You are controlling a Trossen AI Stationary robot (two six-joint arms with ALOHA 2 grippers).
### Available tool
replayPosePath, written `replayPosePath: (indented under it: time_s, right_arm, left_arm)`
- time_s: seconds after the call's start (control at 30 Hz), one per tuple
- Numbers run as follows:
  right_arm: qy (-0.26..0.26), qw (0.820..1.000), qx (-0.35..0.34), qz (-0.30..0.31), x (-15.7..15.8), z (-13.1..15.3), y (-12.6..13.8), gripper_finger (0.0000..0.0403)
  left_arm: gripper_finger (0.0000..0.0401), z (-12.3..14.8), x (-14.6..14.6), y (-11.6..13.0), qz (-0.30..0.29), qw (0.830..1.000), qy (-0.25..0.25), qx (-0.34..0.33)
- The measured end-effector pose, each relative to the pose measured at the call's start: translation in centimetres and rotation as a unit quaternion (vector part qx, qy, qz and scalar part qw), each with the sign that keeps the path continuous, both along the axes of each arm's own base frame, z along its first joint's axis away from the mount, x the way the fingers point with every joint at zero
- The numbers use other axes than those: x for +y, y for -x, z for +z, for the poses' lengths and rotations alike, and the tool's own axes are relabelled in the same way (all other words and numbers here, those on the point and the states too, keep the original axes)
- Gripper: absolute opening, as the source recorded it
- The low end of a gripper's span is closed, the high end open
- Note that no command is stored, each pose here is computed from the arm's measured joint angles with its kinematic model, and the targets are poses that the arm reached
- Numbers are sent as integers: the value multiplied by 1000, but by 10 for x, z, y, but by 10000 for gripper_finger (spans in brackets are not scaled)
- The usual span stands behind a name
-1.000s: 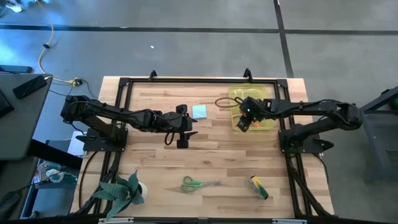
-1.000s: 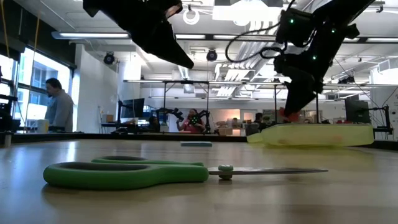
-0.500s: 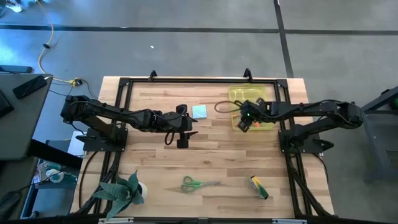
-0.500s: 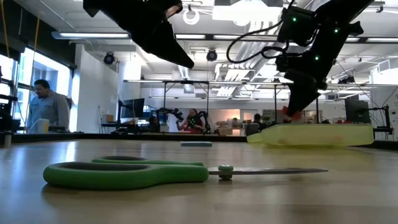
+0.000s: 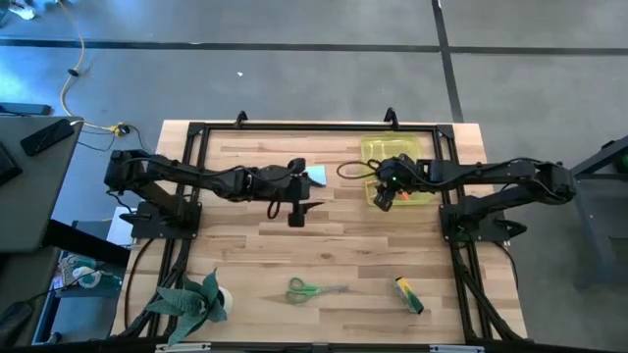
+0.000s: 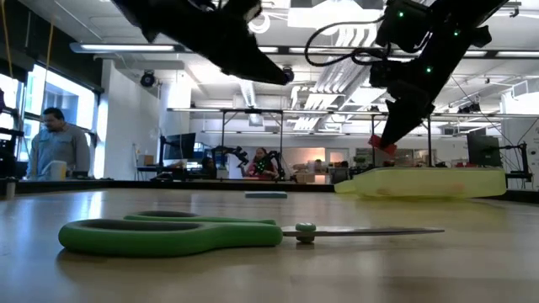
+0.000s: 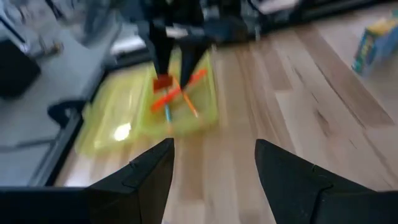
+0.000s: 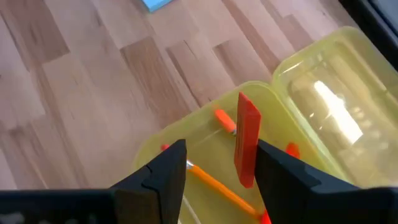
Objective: Pack school essentials
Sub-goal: Put the orange eraser into the yellow storage box
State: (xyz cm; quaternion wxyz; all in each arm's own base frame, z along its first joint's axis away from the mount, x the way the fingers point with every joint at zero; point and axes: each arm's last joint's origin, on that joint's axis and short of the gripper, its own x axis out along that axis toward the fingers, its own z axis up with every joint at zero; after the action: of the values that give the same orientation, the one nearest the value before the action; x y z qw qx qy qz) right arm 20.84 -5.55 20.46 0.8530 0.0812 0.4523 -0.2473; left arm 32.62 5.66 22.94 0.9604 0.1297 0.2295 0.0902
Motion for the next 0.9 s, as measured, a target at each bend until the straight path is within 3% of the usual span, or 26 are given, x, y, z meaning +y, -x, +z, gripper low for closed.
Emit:
replayPosePath:
  time_s: [0.17,0.3,0.57,0.9]
  right_arm:
    - [32,998,10,47,1,4,2,171]
    - [44,996,20,68,1,4,2,171]
    - [49,994,26,90,2,4,1,171]
    - [56,993,30,103,5,4,1,171]
  left_arm:
    - [213,-11,22,-19,-4,999,-17,-47]
    - [213,-21,38,-39,1,999,-29,-39]
    - [213,-30,63,-84,2,998,-42,-42]
    - [213,-31,86,-118,-1,998,-31,-55]
